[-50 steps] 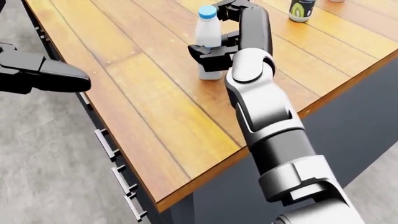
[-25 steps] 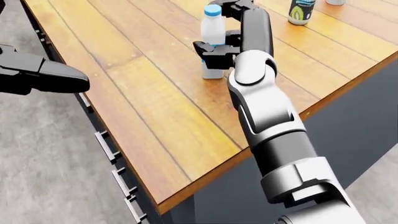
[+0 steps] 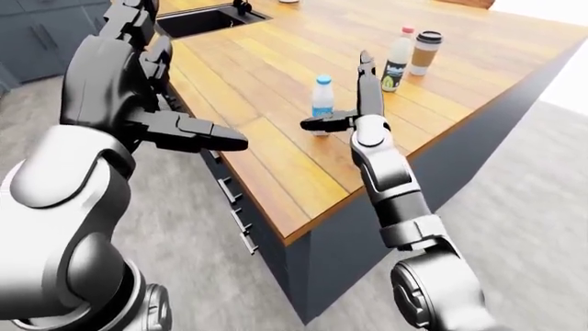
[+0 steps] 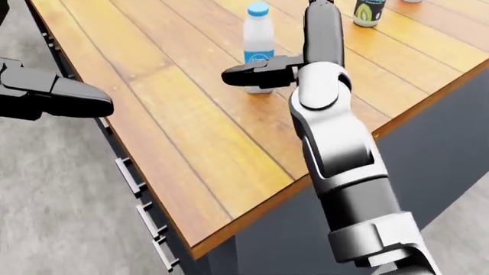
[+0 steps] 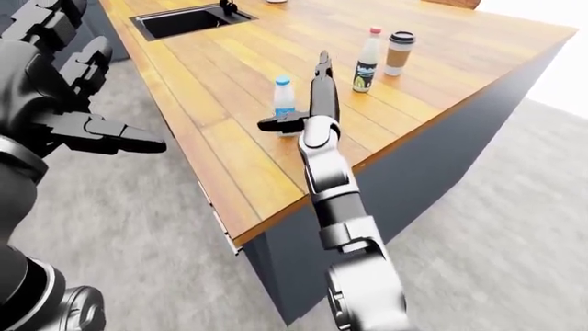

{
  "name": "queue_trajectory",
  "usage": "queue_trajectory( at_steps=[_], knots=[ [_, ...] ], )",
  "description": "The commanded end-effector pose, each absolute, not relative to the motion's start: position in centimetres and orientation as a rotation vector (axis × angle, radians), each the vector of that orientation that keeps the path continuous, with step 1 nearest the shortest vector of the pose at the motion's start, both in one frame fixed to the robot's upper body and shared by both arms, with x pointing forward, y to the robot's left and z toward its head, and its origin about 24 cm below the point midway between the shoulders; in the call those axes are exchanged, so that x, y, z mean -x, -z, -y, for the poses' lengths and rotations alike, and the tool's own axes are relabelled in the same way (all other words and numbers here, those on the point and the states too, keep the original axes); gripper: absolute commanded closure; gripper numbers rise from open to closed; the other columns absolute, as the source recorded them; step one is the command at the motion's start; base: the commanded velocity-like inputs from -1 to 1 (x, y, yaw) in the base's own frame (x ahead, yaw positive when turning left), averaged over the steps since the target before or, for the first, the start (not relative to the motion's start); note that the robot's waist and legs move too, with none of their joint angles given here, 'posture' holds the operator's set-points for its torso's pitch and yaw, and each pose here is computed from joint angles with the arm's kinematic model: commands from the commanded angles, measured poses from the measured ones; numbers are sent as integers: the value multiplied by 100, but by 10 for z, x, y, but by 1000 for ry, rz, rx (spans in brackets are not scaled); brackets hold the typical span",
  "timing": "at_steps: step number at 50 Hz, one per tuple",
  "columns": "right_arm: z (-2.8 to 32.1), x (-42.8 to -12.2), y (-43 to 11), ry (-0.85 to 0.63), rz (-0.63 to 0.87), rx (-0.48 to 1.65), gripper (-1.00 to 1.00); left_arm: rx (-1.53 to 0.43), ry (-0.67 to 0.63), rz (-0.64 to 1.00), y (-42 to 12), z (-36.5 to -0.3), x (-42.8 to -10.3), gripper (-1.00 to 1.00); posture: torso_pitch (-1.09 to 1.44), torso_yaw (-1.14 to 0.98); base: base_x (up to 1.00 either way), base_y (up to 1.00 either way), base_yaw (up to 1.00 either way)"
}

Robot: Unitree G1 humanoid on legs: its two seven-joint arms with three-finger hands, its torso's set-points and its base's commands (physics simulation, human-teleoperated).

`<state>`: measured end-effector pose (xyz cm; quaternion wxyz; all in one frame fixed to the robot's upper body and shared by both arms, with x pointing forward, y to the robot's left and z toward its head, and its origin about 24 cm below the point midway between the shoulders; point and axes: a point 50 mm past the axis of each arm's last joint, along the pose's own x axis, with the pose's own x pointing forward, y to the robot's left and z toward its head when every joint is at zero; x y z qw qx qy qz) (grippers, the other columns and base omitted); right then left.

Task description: Move the drinks to the dining counter.

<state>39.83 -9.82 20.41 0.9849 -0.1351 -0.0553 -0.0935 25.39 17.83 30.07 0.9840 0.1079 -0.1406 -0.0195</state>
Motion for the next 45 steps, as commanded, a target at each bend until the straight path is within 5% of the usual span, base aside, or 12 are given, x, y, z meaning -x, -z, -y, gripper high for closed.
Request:
queue_trajectory(
  at_steps=[1, 23, 35, 45],
  knots=[
    [98, -391, -243, 187, 240, 252, -100, -225, 25, 353, -311, -178, -249, -100, 0, 0, 0, 0, 0],
    [197, -283, -297, 187, 368, 172, -100, -198, -19, 359, -309, -201, -233, -100, 0, 0, 0, 0, 0],
    [291, -209, -277, 440, 401, 247, -100, -189, -77, 375, -308, -222, -209, -100, 0, 0, 0, 0, 0],
    [348, -128, -283, 695, 514, 92, -100, -254, -365, 512, -311, -249, -174, -100, 0, 0, 0, 0, 0]
  ],
)
